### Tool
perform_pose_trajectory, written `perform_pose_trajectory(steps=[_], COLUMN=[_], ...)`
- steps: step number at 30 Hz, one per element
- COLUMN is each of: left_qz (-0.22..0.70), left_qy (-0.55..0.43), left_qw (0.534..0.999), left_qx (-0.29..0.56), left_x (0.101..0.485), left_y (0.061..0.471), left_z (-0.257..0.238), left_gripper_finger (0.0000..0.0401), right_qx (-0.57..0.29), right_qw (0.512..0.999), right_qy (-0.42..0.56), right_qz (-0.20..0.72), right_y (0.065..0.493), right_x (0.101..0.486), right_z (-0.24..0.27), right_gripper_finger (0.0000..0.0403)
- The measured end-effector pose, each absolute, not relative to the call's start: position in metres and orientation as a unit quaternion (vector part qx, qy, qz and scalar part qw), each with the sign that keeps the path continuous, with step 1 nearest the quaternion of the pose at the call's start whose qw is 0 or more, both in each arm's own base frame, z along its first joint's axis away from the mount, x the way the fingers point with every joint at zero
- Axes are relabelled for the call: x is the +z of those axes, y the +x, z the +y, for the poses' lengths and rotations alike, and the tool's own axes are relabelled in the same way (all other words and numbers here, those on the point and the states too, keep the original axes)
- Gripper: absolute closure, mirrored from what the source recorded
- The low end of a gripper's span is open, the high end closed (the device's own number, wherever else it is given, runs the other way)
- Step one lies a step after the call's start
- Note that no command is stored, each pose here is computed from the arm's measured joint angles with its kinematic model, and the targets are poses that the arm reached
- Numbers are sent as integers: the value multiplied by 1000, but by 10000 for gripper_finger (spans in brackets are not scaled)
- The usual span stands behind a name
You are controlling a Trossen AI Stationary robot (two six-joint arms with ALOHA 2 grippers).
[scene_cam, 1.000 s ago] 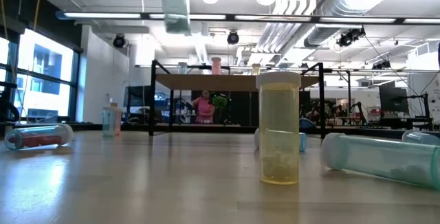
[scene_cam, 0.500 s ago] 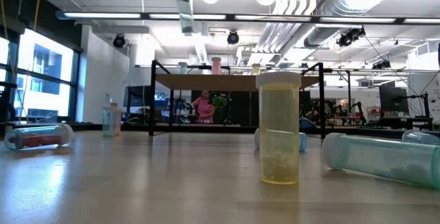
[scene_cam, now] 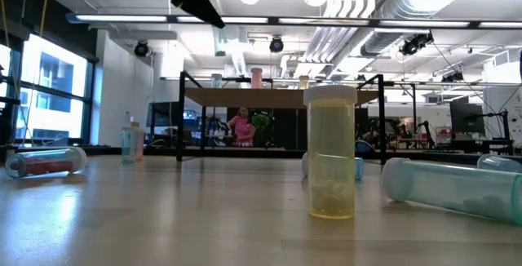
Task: Pick and place medicine bottles onto shelf by color
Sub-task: Align the green pill bottle with the green bottle on the shelf
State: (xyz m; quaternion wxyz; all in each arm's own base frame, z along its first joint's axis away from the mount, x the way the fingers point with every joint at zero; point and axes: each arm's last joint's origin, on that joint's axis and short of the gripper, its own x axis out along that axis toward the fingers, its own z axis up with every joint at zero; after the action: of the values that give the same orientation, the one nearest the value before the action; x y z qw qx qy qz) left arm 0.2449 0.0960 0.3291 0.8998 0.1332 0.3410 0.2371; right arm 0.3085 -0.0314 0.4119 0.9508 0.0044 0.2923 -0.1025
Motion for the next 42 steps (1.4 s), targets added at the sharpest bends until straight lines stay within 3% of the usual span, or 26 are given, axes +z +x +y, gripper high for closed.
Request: perform_pose_trajectory(steps=[12,27,42], left_qz=[299,389,388], left_qy=[80,-11,-68], left_qw=[899,874,863], left_qx=[310,290,318], left_x=[367,314,305], left_y=[219,236,227], left_z=[150,194,214], left_gripper_finger=[282,282,282], right_qx=[-87,-82,-82], right_qw=[952,951,951], right_qy=[0,-14,-13], right_qz=[293,297,297], right_y=[309,309,309], right_x=[412,411,411], right_z=[-21,-21,-21], right_gripper_finger=[247,247,247])
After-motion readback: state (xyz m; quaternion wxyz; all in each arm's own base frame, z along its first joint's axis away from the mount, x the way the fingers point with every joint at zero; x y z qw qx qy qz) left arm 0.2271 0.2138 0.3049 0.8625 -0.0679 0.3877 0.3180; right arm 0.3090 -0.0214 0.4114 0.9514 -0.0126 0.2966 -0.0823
